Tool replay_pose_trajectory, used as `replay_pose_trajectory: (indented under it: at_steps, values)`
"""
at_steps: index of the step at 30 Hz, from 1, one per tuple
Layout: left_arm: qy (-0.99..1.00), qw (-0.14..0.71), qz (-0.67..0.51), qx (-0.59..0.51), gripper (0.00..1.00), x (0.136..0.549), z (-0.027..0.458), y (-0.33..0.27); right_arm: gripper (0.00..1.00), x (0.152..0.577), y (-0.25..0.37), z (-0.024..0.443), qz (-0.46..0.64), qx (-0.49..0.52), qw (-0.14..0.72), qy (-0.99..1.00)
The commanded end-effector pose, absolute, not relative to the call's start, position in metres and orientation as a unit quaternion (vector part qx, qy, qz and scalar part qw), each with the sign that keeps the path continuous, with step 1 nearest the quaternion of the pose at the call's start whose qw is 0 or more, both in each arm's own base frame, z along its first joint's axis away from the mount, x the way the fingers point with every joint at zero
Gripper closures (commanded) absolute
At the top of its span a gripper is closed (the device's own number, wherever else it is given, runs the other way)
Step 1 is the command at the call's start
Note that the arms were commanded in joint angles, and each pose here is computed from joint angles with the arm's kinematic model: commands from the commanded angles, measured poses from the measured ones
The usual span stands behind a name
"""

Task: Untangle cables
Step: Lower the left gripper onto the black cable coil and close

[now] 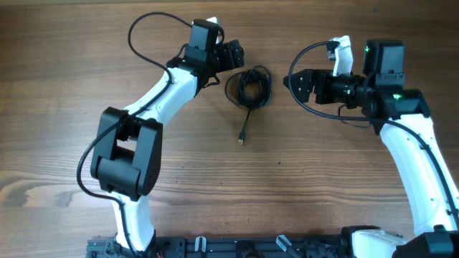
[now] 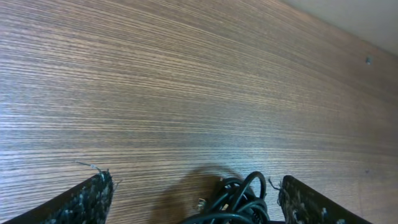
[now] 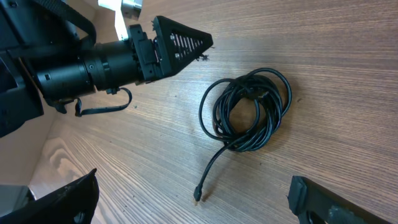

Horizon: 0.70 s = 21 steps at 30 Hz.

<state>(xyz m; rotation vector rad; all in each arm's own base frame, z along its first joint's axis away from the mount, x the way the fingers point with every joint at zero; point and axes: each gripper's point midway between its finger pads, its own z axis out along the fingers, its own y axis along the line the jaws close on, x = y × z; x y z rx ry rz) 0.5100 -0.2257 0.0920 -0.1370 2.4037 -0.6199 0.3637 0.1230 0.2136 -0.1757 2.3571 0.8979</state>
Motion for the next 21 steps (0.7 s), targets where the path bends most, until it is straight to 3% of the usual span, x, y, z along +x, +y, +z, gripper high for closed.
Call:
replay_pose_trajectory:
  at_steps: [1,6,11,21]
  values:
    - [0.921,0.311,-0.231,-0.044,0.14,0.507,0.076,-0.239,0.00,0.369,0.121,0.217,0.330,-0.064,0.308,0.890]
    - [0.942,0.261,-0.205,-0.042,0.14,0.489,0.046,-0.234,0.00,0.369,0.121,0.217,0.333,-0.057,0.306,0.890]
    - [0.957,0.230,-0.176,0.000,0.27,0.472,0.032,-0.227,0.00,0.369,0.121,0.217,0.334,-0.052,0.304,0.891]
    - [0.962,0.236,-0.139,0.004,0.32,0.472,0.025,-0.214,0.00,0.370,0.118,0.215,0.324,-0.049,0.306,0.894]
